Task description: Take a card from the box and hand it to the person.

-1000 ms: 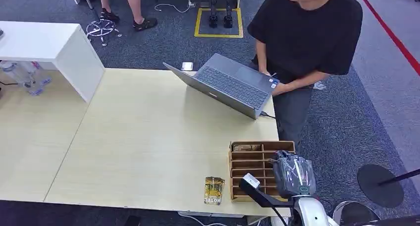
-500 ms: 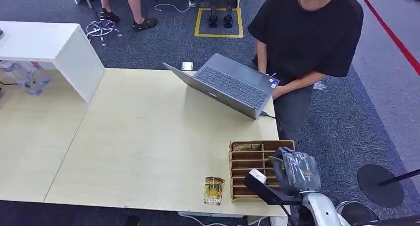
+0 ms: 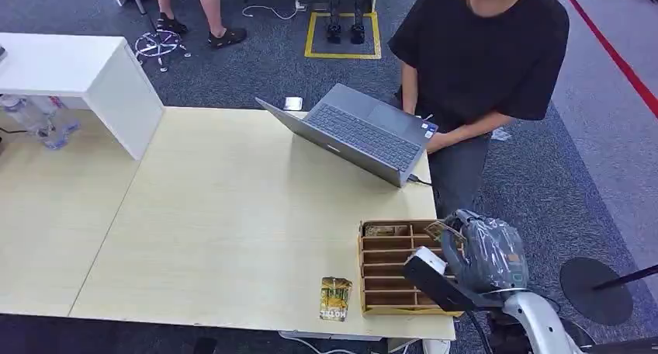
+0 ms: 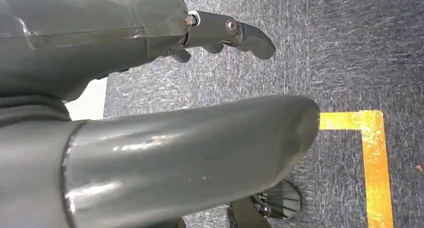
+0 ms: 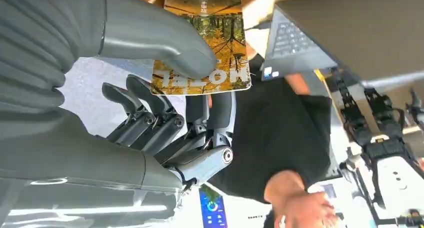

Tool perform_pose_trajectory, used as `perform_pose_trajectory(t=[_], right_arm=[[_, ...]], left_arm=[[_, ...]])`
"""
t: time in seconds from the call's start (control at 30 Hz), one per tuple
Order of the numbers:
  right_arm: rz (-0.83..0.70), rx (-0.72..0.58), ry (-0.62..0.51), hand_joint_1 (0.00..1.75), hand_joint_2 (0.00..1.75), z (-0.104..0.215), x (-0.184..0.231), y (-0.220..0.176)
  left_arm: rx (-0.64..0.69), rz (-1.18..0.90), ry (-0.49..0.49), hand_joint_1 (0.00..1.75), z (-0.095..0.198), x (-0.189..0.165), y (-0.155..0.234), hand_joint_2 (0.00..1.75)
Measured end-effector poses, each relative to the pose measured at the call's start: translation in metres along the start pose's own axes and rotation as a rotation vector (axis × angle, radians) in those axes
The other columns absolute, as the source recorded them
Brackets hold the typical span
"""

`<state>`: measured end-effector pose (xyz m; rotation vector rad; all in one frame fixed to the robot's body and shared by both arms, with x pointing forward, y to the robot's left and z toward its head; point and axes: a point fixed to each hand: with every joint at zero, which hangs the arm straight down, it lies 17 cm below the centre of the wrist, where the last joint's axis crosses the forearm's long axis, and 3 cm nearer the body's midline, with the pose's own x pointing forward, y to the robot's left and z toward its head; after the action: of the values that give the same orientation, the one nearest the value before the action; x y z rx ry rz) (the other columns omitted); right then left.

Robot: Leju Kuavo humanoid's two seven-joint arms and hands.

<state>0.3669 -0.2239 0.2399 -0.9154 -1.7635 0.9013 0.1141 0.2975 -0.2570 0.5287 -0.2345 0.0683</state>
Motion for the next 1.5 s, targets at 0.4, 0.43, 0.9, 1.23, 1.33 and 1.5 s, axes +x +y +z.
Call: perform_pose_trajectory(t=[0.4,0.43,0.9,1.23,1.33,1.5], right_arm=[[-0.029,-0.078,-0.019,1.73,1.75,-0.008,0.001,-0.035],[-0.026,-0.092,-0.020,1.68,1.75,-0.010,-0.001,-0.039],[0.099,-0.197,0.064,1.55,1.75,-0.043,-0.066,-0.075],[0.086,-0.188,0.166,1.55,1.75,-0.048,-0.109,-0.069],[0.082,-0.198,0.221,1.57,1.75,-0.048,-0.129,-0.066],[0.077,-0.223,0.284,1.54,1.75,-0.045,-0.149,-0.065]], left_arm=[[-0.001,-0.004,-0.010,0.00,0.000,0.002,0.000,0.00],[-0.002,-0.007,-0.012,0.00,0.000,0.002,0.000,0.00],[-0.030,-0.062,-0.057,0.00,0.001,0.009,-0.006,0.00],[-0.039,-0.077,-0.072,0.00,0.002,0.012,-0.008,0.00],[-0.040,-0.085,-0.079,0.00,0.002,0.013,-0.009,0.00],[-0.045,-0.090,-0.083,0.00,0.003,0.014,-0.011,0.00]])
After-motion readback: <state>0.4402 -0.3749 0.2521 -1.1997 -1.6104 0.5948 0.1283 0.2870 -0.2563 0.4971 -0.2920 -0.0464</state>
